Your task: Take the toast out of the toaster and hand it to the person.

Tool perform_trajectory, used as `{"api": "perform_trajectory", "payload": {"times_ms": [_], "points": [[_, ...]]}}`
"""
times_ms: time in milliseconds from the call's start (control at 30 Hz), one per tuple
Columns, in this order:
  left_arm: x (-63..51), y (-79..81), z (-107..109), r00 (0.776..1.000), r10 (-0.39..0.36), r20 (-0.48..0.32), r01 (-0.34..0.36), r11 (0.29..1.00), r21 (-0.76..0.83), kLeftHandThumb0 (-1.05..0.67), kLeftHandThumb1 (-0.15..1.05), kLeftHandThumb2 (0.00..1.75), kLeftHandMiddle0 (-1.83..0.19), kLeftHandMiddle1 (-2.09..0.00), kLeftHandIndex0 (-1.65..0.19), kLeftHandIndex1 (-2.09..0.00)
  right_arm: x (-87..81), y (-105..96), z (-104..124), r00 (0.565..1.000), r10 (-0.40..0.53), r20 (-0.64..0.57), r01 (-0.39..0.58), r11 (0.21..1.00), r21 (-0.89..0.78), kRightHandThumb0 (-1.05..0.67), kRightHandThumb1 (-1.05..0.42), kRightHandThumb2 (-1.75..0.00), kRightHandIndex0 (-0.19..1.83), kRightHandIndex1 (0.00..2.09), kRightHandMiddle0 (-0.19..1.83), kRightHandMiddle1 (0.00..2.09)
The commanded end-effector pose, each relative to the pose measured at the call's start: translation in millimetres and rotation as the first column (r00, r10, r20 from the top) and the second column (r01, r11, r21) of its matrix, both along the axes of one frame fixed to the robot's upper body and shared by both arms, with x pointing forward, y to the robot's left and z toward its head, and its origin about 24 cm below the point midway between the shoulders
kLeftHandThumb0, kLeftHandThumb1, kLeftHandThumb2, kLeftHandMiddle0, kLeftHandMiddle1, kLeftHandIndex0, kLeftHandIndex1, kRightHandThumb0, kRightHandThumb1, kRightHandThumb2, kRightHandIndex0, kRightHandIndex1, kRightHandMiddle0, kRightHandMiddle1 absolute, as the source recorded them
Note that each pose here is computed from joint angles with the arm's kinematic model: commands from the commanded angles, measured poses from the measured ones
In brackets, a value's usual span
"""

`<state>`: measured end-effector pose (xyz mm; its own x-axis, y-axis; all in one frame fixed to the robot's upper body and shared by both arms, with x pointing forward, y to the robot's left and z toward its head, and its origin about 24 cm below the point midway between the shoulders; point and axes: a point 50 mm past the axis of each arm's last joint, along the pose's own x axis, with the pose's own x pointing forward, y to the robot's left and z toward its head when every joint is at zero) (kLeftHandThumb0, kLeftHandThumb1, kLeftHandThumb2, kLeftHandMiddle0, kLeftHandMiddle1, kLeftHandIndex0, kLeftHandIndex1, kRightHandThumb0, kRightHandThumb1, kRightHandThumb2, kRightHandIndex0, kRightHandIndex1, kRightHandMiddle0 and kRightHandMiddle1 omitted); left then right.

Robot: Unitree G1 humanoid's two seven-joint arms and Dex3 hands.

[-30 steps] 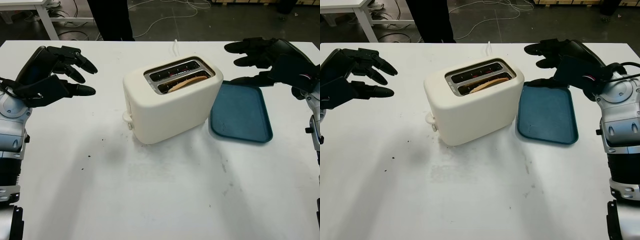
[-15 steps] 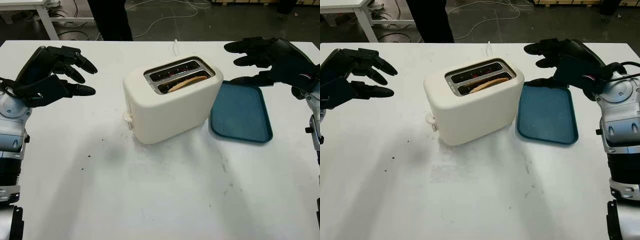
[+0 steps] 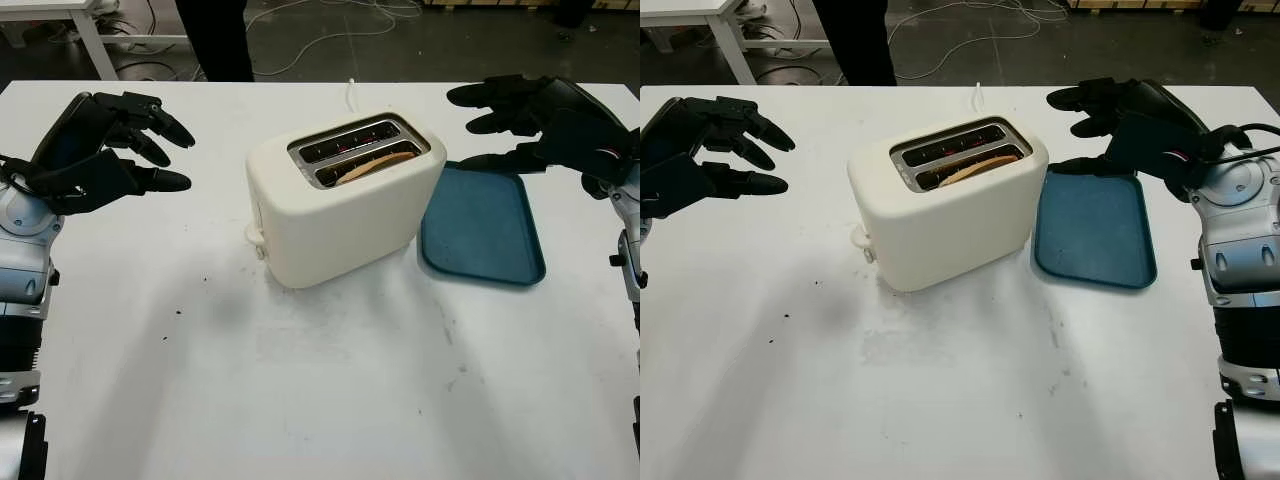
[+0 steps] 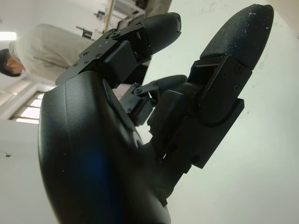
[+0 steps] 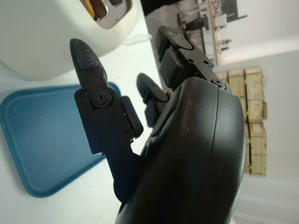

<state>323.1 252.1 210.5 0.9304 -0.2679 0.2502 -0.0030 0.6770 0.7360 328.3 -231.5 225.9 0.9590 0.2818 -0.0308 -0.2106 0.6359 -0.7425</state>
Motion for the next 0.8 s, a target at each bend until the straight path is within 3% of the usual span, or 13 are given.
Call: {"api": "perform_trajectory", "payload": {"times_ms": [0, 767], "points": [[-1.0, 0.5, 2.6, 1.000, -0.001, 0.010, 0.001, 1.000, 0.005, -1.05, 0.66, 0.00, -0.87, -0.84, -0.84, -0.73, 0.6, 1.5, 2.4, 1.000, 0.012, 0.014, -0.012, 1.000, 0.005, -0.44, -0.74, 0.00, 0.36, 0.47, 0.53, 0.01], [-1.1, 0.6, 2.9, 1.000, 0.002, 0.010, -0.002, 1.000, -0.001, -1.05, 0.64, 0.00, -0.86, -0.86, -0.84, -0.73, 0.4, 2.7, 3.8, 1.000, 0.004, 0.017, -0.004, 1.000, -0.008, -0.44, -0.74, 0.00, 0.32, 0.55, 0.54, 0.01]]}}
